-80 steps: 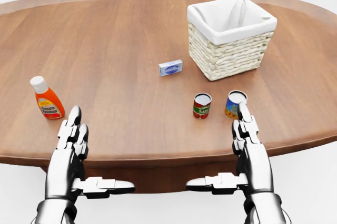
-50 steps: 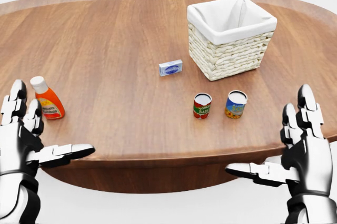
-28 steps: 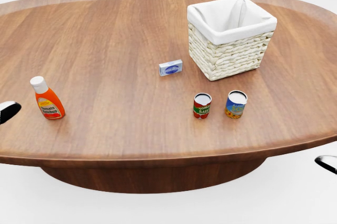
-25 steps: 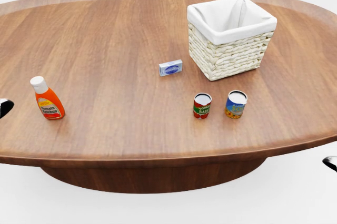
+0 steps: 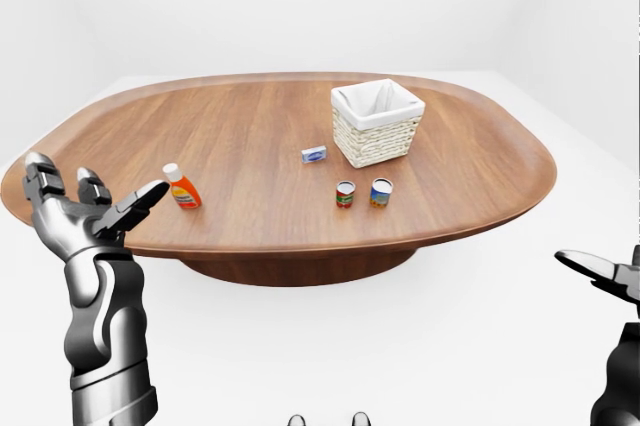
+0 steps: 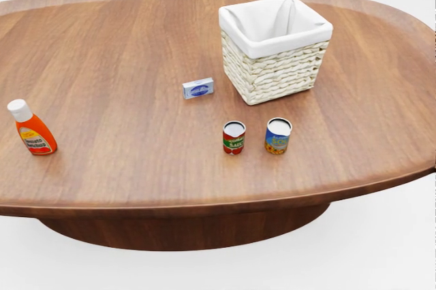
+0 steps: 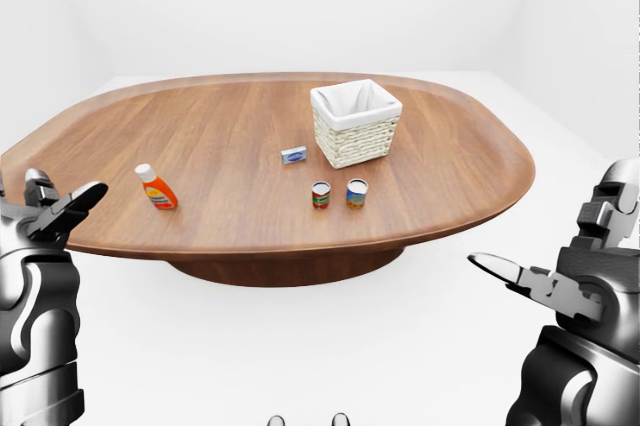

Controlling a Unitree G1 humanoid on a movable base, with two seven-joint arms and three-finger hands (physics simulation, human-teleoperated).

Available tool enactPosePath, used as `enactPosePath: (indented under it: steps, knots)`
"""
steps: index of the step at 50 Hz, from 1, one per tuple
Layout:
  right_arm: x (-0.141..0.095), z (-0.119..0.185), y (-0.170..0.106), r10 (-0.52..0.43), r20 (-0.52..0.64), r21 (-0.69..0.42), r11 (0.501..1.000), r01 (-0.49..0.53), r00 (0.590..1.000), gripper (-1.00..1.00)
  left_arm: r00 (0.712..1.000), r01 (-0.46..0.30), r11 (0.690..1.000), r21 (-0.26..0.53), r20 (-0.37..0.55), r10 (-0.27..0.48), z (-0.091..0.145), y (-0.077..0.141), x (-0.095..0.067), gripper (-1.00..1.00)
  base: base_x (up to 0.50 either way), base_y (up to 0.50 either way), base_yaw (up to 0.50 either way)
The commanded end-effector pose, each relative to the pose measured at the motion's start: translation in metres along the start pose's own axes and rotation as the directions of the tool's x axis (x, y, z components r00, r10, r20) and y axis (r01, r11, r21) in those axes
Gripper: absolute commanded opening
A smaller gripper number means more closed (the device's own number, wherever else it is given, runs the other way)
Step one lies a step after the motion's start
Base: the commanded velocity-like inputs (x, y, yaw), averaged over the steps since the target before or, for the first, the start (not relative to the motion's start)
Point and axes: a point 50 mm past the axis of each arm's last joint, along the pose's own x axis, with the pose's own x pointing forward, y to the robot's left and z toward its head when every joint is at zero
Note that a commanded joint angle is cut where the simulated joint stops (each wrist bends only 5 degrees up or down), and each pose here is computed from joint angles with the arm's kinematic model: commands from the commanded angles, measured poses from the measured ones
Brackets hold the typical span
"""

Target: Pick up the tomato sauce, and put it in the basket.

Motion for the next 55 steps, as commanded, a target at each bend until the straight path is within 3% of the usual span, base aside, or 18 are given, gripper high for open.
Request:
enactPosePath:
  steps: [1,55]
  knots:
    - [0.0,0.002,-0.001,0.001,0.007,0.004,1.0,-0.001,1.0,1.0,1.0,-0.007,1.0,-0.008,-0.008,0.007,-0.001,0.001,0.001,1.0,0.0,-0.25,0.0]
    - [0.0,-0.004,0.008,0.049,-0.015,0.013,0.999,-0.049,0.999,1.0,1.0,-0.003,1.0,0.012,-0.026,0.003,-0.007,0.0,0.0,1.0,0.0,-0.28,0.0]
